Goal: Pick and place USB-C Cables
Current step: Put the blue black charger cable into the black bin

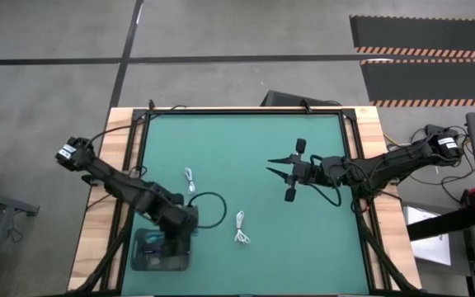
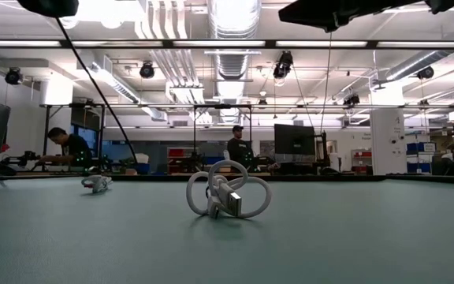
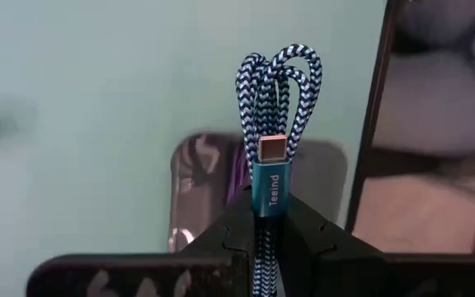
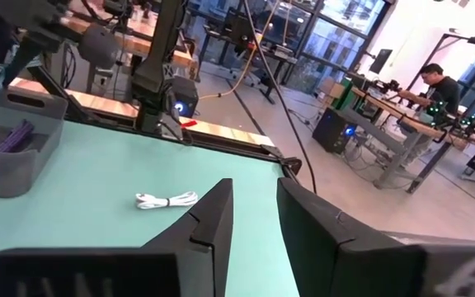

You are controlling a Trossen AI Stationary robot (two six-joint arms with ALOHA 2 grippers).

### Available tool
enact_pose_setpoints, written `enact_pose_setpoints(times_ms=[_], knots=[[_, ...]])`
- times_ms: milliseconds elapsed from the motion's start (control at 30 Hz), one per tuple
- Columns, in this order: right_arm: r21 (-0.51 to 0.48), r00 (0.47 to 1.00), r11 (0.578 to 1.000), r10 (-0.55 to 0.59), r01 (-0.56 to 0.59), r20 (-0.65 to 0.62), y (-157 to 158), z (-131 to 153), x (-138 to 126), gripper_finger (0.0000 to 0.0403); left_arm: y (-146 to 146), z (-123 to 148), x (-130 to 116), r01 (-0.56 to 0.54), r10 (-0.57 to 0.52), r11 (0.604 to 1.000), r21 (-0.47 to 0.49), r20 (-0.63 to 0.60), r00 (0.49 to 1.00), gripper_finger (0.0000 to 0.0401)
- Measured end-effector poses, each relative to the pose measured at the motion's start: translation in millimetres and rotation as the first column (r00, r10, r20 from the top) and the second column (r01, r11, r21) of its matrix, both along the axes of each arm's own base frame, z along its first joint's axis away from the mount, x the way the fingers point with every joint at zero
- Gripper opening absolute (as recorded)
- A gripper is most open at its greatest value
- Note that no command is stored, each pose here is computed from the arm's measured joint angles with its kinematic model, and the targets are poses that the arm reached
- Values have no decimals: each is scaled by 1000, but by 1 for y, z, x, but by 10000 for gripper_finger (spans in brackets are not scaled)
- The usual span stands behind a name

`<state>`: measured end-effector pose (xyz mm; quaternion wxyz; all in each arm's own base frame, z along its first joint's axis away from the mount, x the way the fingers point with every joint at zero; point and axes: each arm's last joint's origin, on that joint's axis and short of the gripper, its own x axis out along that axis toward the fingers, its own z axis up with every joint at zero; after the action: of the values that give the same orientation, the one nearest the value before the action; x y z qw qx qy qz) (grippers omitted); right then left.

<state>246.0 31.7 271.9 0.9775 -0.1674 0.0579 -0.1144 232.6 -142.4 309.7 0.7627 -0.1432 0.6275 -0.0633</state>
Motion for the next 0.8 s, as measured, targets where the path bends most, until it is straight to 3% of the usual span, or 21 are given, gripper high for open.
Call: enact_pose_setpoints(times_ms=[200,800], knots=[[0,1000,1000,0,0,-2,0,0,0,91,-15,-8,-13,190,-190,981,38,-1,982,13],[-2,1000,1000,0,0,-14,0,-2,0,87,-45,-51,-21,300,-281,937,177,-128,951,13]])
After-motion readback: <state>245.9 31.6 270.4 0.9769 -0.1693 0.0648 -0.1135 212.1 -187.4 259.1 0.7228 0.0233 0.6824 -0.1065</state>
